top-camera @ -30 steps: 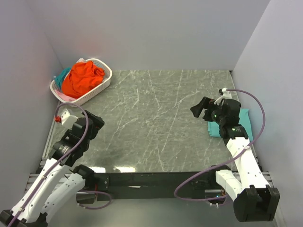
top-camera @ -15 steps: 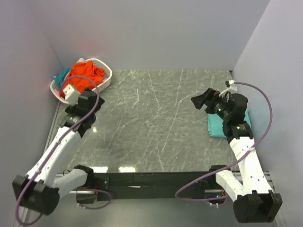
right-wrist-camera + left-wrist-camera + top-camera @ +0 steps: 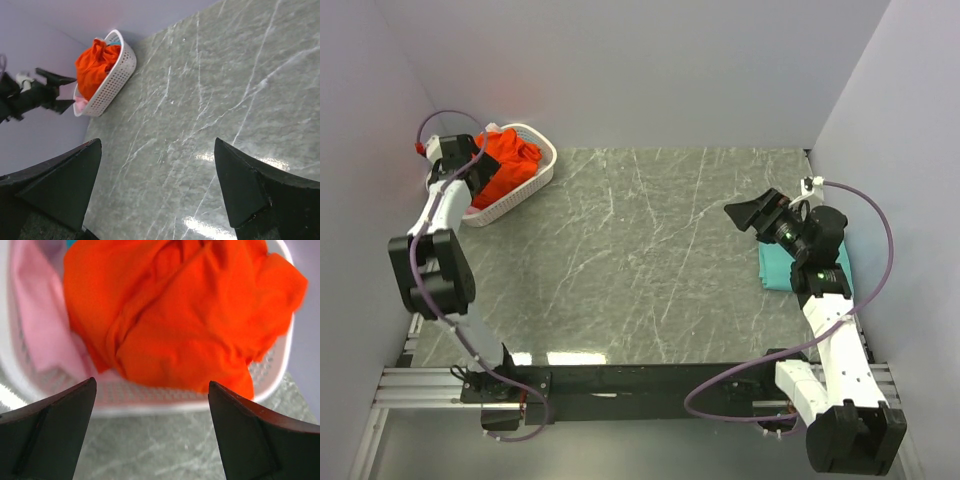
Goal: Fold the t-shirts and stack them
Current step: Grab the tshirt from the pile
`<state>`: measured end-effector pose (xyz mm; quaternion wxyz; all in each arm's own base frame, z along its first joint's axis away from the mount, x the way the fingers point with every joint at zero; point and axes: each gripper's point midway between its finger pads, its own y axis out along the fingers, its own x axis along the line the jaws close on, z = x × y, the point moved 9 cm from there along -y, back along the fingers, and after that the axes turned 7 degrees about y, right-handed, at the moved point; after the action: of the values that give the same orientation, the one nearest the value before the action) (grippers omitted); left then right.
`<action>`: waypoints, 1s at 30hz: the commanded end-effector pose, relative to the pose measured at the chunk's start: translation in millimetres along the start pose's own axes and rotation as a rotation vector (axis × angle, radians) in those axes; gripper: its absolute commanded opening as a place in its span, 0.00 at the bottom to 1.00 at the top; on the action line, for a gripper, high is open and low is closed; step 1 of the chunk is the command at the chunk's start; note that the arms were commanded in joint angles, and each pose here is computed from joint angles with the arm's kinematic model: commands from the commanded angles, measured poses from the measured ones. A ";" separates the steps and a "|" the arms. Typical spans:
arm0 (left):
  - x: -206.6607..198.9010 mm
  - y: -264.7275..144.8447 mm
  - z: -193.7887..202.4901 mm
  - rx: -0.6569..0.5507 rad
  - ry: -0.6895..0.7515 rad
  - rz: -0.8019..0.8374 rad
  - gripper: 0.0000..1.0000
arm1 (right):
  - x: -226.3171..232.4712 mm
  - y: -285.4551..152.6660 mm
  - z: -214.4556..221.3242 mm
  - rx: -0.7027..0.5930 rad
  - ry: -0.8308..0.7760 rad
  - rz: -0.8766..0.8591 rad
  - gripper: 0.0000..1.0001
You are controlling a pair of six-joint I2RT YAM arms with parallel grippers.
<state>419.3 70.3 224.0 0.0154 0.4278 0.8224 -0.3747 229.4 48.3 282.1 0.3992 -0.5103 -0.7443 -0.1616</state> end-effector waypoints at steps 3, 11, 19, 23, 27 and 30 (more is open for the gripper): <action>-8.9 23.8 -17.7 0.032 0.051 0.067 0.99 | 14.8 -1.1 -5.4 0.006 -0.035 -0.137 1.00; -11.3 64.2 -6.8 0.129 0.055 0.081 0.86 | 8.1 3.6 -2.1 0.068 -0.049 -0.117 1.00; -11.7 53.4 -12.0 0.103 0.043 0.085 0.32 | 6.0 7.6 -0.1 0.097 -0.032 -0.131 1.00; -13.2 34.8 -24.3 0.064 0.040 0.081 0.20 | 4.7 8.3 0.9 0.104 -0.028 -0.129 1.00; -18.2 11.6 -40.9 0.019 0.035 0.098 0.07 | 2.5 9.5 2.5 0.118 -0.018 -0.122 1.00; -24.0 -9.4 -58.4 -0.034 0.024 0.117 0.01 | 1.9 9.8 3.3 0.126 -0.016 -0.123 1.00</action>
<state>455.0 85.4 219.7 -0.0107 0.4630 0.7883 -0.4052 234.5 56.2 267.7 0.4339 -0.4479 -0.7709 -0.1298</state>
